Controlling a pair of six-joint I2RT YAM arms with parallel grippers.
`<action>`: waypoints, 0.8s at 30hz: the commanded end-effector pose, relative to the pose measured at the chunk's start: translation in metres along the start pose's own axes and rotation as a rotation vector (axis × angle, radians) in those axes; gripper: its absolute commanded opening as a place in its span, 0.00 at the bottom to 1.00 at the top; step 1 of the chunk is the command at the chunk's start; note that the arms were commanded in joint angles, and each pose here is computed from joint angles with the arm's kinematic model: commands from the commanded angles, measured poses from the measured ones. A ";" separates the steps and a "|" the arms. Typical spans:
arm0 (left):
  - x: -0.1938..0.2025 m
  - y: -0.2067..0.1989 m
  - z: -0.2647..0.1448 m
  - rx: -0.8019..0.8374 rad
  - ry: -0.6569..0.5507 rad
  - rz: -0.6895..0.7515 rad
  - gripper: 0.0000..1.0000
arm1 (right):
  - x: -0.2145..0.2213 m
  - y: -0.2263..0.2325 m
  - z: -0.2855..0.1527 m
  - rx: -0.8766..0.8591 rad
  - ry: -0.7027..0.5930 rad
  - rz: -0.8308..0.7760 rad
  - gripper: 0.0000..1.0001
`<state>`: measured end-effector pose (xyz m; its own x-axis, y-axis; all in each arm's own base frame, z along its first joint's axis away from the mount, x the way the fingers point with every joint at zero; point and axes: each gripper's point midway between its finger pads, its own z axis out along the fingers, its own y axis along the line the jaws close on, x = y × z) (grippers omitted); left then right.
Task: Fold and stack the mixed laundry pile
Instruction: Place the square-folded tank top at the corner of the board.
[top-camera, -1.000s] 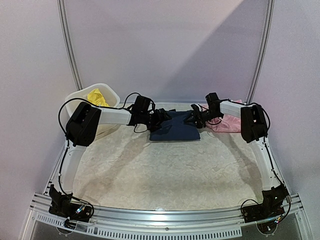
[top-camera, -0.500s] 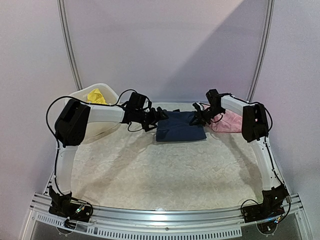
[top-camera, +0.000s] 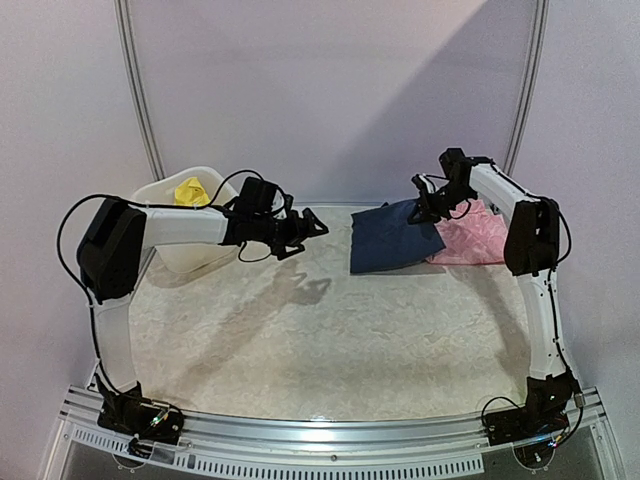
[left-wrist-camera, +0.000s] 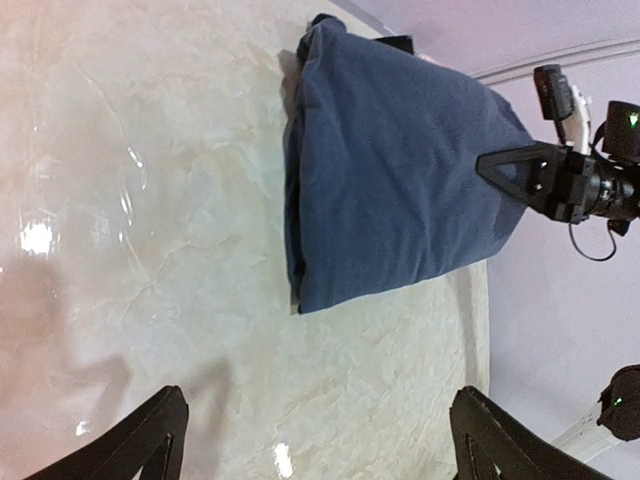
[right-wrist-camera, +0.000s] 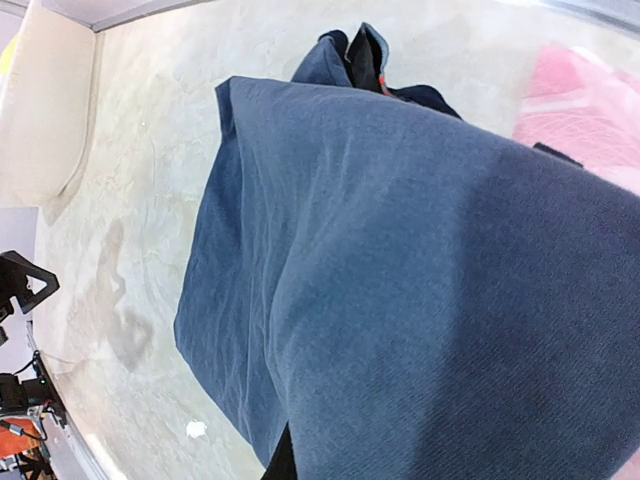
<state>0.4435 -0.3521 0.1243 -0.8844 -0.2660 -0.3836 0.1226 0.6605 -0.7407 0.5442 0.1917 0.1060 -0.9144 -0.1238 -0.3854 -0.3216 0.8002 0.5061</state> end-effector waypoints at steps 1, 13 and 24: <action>0.014 0.001 -0.008 -0.001 0.032 0.017 0.93 | -0.013 -0.011 -0.054 0.079 -0.049 -0.047 0.00; 0.031 0.002 -0.010 -0.009 0.068 0.031 0.93 | -0.021 -0.062 -0.125 0.274 -0.098 -0.126 0.00; 0.040 -0.006 -0.008 0.003 0.086 0.039 0.94 | -0.036 -0.103 -0.189 0.291 -0.244 -0.026 0.00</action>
<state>0.4142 -0.3573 0.1074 -0.9126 -0.2035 -0.3546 0.1330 0.6725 -0.7281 0.5597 0.0248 0.1676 -0.8676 -0.0675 -0.4927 -0.2340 0.9296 0.2846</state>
